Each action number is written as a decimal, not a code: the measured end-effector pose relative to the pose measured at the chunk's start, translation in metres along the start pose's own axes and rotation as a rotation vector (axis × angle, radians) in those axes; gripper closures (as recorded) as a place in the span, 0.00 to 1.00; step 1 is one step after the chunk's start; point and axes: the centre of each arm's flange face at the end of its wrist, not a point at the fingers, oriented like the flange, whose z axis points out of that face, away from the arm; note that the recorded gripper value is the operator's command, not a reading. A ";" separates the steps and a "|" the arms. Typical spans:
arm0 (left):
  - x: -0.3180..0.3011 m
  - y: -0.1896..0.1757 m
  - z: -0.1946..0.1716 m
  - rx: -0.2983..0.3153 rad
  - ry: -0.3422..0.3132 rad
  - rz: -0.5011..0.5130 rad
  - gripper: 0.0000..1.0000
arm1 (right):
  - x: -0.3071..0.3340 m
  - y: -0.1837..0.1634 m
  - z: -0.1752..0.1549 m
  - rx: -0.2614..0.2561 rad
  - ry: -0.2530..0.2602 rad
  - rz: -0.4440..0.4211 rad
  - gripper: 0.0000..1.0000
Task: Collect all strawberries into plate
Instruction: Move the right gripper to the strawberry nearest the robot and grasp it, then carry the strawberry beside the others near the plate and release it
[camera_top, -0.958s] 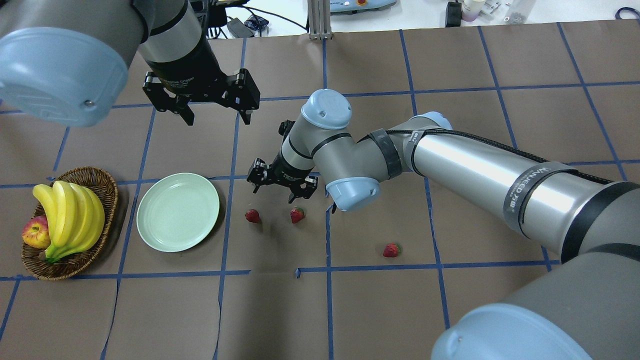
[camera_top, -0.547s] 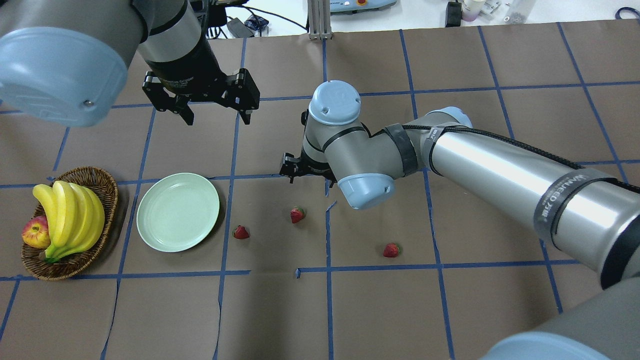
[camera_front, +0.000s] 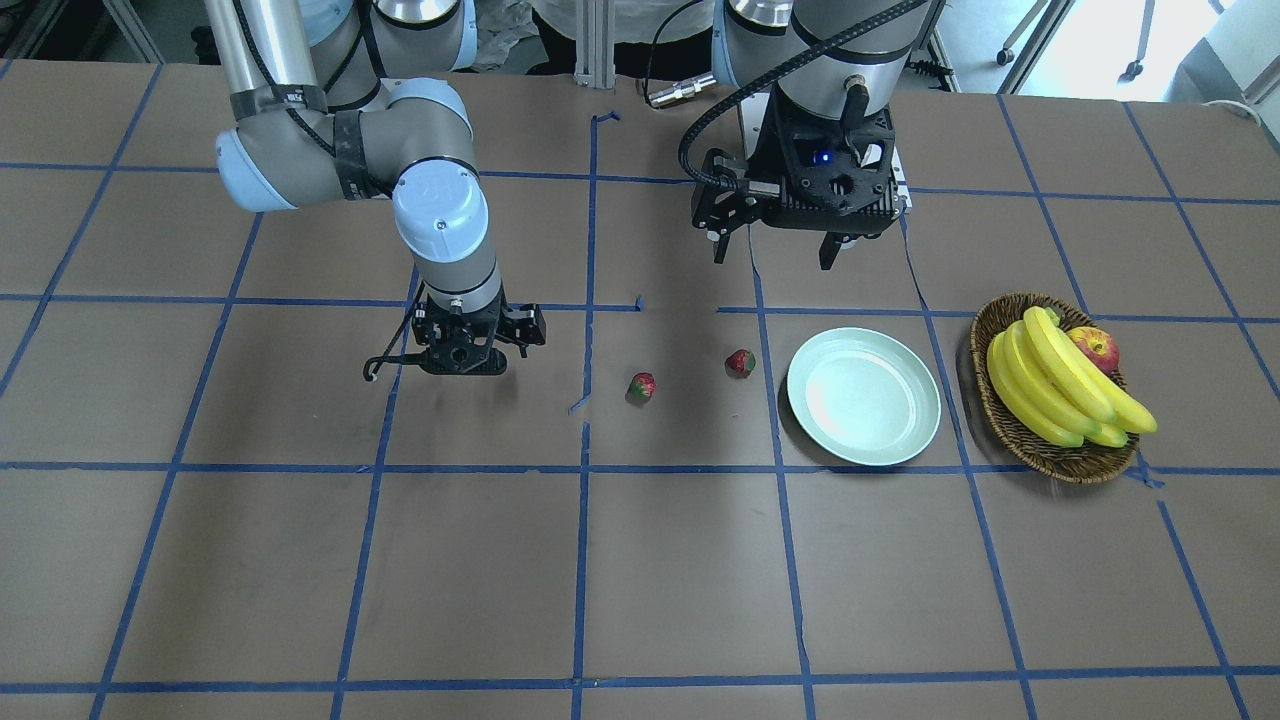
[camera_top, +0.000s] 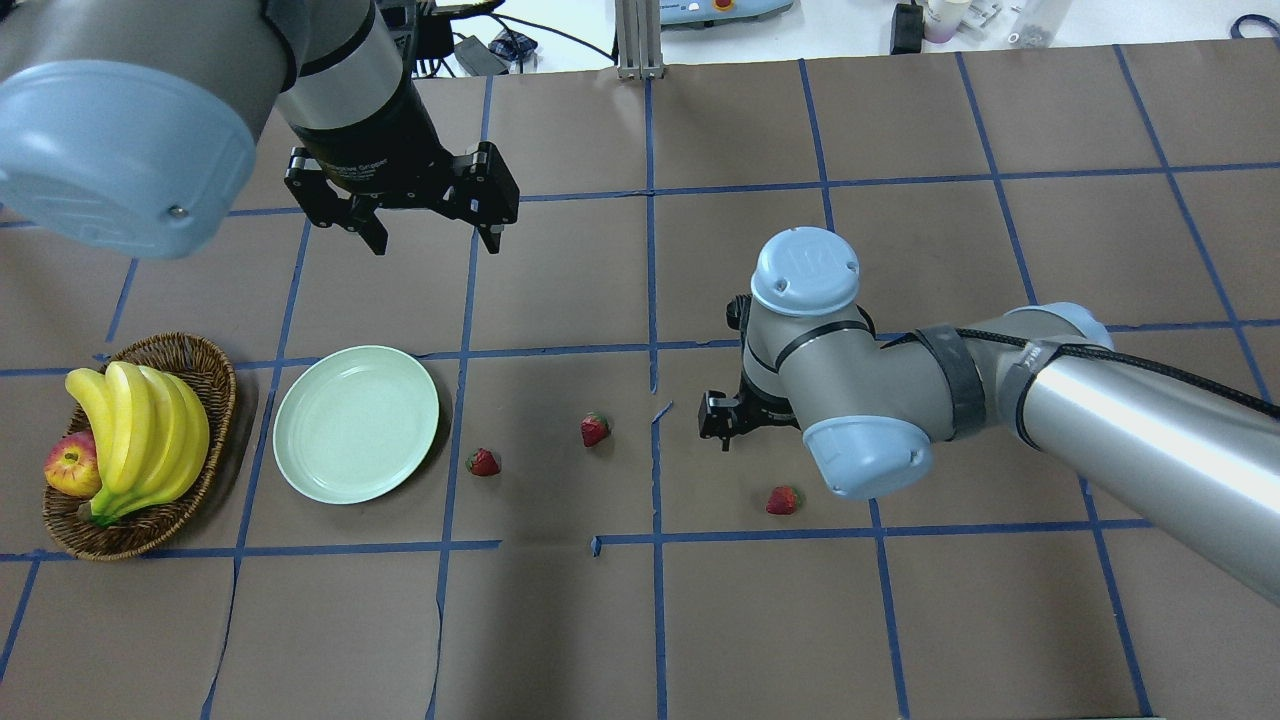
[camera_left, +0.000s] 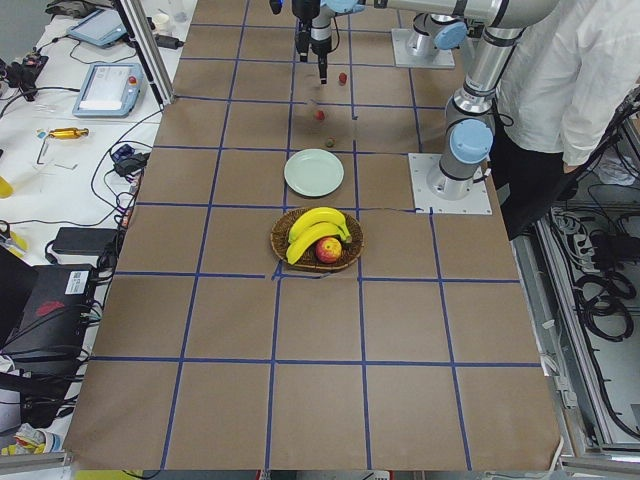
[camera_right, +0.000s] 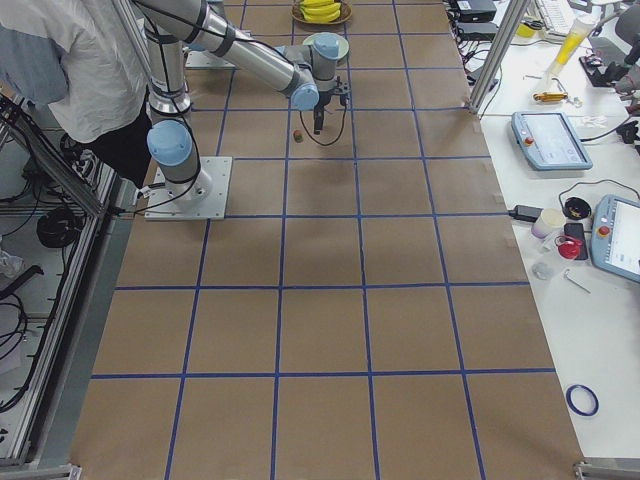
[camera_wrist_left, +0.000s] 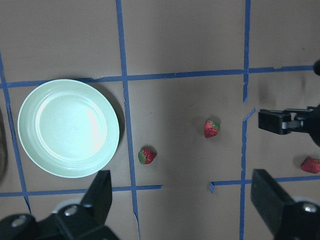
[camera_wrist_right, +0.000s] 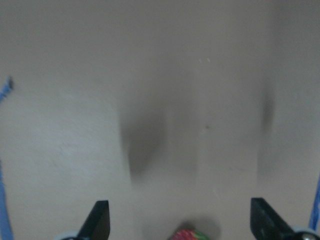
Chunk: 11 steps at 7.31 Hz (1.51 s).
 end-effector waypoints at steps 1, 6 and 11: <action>0.000 0.001 0.001 -0.003 -0.001 -0.002 0.00 | 0.007 0.016 0.011 -0.027 0.023 0.004 0.14; 0.000 0.001 0.003 -0.006 0.000 -0.003 0.00 | 0.008 0.027 0.017 -0.036 0.016 0.009 1.00; 0.000 0.001 0.004 -0.006 0.001 -0.006 0.00 | -0.036 -0.021 -0.051 0.049 -0.234 0.146 1.00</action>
